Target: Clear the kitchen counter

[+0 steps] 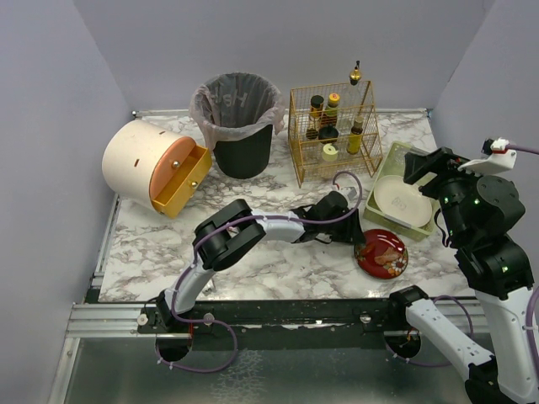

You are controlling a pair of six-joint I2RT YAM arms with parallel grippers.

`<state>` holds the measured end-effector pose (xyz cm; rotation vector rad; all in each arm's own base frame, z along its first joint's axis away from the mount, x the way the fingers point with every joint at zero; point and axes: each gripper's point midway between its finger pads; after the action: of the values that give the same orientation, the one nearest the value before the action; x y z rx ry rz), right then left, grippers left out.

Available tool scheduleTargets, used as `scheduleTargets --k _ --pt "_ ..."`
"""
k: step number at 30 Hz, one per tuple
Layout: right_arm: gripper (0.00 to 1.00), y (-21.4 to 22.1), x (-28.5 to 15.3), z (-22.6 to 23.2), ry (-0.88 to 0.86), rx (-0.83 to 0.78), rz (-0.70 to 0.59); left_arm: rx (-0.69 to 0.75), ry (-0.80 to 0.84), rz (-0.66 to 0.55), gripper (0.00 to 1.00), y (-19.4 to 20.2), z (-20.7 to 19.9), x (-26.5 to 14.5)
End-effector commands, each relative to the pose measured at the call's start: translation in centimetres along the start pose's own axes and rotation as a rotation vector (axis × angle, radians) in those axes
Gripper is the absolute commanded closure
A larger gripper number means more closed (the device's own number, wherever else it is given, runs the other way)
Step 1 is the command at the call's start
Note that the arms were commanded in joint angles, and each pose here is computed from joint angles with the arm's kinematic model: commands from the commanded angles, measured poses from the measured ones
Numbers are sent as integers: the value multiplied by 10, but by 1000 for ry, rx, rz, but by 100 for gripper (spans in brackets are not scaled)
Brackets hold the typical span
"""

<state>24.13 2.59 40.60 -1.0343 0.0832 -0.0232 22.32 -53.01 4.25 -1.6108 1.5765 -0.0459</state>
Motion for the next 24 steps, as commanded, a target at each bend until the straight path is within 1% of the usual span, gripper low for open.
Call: scheduleTargets --k 1,4,9,14,19,24 --pt "22 3 2 0 -6 -16 4 25 -93 111 53 41 25 12" --pt "22 5 3 -1 -4 -18 7 32 -94 124 55 45 25 14" --pt "22 6 4 -1 -4 -17 7 28 -89 137 71 49 26 16" --pt "22 7 4 -2 -1 -21 10 42 -91 137 81 47 25 13" --pt "22 10 6 -3 2 -21 14 64 -118 126 90 42 27 0" --pt "22 15 9 -2 -8 -10 25 64 -160 99 92 37 36 -26"
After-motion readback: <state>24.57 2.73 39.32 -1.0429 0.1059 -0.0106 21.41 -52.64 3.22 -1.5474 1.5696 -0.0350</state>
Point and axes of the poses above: each gripper's point midway between its finger pads, its own x axis out along the fingers, its own z axis along the line the jaws close on, y = z × x, and after that the axes turned 11 degrees about x, right-handed
